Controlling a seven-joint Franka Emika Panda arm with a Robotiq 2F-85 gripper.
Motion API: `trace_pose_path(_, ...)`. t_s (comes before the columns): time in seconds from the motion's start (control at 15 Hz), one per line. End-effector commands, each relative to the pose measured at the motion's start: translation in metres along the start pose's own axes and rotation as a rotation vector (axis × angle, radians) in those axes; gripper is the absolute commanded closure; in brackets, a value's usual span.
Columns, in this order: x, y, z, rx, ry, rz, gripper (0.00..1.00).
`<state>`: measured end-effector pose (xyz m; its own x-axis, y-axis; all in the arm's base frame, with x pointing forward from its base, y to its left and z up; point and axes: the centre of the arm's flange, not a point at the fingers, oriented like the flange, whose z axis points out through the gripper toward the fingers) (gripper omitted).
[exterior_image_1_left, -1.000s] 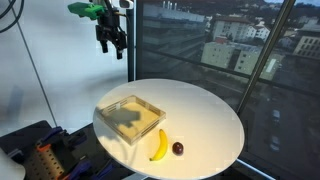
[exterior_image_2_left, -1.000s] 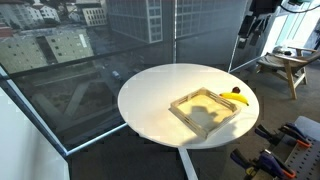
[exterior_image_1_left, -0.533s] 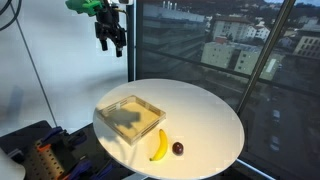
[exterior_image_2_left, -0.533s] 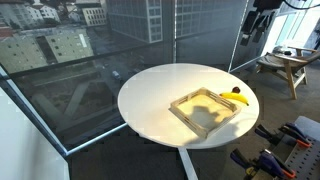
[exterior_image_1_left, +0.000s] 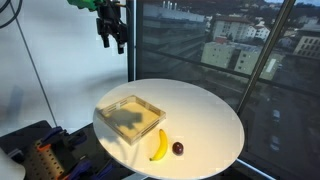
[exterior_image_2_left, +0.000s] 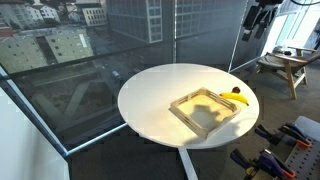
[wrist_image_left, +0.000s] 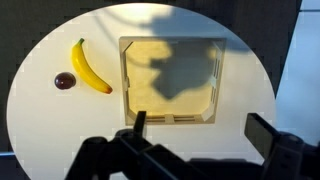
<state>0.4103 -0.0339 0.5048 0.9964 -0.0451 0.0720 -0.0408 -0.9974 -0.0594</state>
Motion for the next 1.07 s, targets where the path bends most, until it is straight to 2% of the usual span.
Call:
trace_pose_path(0.0,0.0001,0.0005,-0.0011,0.000,-0.001,0.001,0.00)
trace_pose_path(1.0,0.0000,0.0002,0.0017,0.000,-0.008,0.000,0.00)
